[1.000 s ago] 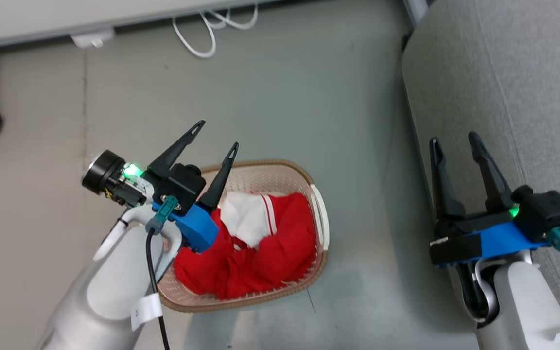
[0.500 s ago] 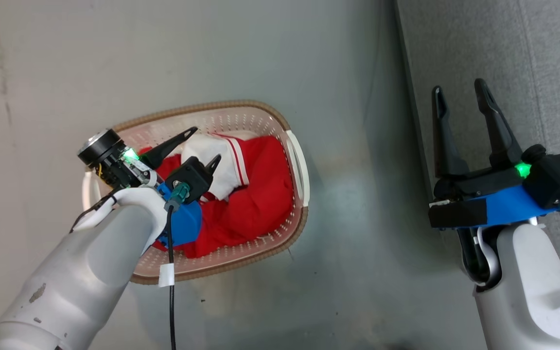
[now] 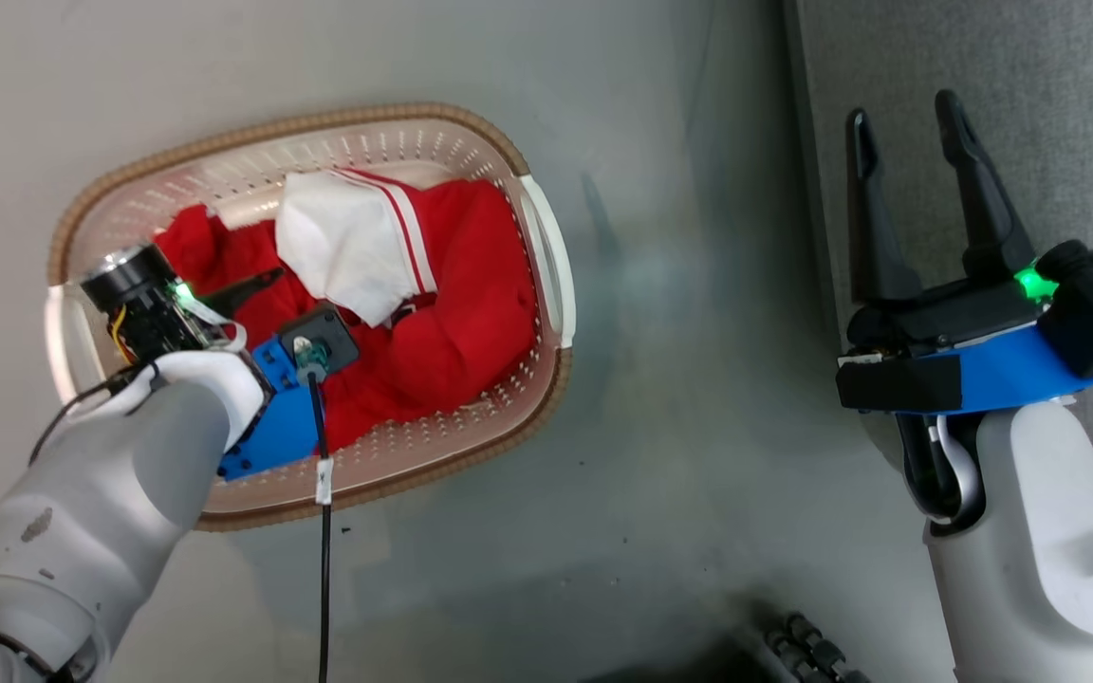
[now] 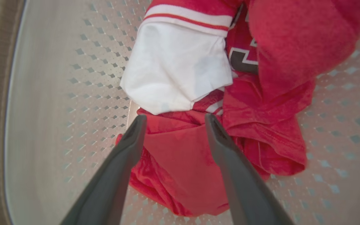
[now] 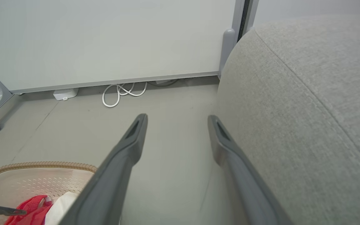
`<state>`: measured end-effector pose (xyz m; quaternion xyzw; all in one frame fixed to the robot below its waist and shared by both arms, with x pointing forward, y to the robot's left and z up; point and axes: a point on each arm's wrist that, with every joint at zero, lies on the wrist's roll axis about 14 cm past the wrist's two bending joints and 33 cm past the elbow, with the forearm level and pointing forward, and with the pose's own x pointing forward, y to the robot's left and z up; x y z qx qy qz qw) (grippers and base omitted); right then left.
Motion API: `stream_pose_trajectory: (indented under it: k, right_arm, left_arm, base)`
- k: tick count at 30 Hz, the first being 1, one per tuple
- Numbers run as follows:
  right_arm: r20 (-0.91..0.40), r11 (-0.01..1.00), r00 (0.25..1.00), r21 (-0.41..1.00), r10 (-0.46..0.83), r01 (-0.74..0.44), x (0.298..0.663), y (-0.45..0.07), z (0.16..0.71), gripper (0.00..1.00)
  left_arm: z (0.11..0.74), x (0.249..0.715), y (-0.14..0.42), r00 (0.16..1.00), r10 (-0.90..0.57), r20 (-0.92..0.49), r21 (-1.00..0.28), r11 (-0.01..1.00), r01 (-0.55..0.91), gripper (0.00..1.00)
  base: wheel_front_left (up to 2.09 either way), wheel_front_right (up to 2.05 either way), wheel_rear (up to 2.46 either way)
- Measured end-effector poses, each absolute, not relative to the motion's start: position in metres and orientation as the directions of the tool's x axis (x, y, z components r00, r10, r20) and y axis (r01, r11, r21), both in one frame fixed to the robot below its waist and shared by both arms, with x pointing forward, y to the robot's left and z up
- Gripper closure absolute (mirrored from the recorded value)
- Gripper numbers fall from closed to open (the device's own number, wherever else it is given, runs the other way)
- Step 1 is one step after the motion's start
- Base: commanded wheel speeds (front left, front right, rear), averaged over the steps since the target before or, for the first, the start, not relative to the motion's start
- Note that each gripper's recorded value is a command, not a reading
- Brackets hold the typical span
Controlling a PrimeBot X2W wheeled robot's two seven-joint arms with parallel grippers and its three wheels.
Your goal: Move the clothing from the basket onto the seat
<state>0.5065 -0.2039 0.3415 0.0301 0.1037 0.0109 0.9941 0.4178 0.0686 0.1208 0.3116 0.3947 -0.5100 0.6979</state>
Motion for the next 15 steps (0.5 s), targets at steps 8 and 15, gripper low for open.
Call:
stream_pose_trajectory:
  k: [8,15]
  right_arm:
    - [-0.241,0.999,0.970,0.050,0.033,-0.022,0.512,-0.205,0.313,0.00]
    - [-0.273,0.999,0.962,0.047,0.032,-0.020,0.510,-0.206,0.293,0.00]
  left_arm:
    - [0.075,0.404,0.083,0.065,-0.344,-0.937,-0.007,0.204,0.979,0.00]
    - [0.053,0.404,0.086,0.040,-0.307,-0.951,-0.017,0.183,0.983,0.00]
  base:
    - [0.00,0.00,0.00]
    - [0.00,0.00,0.00]
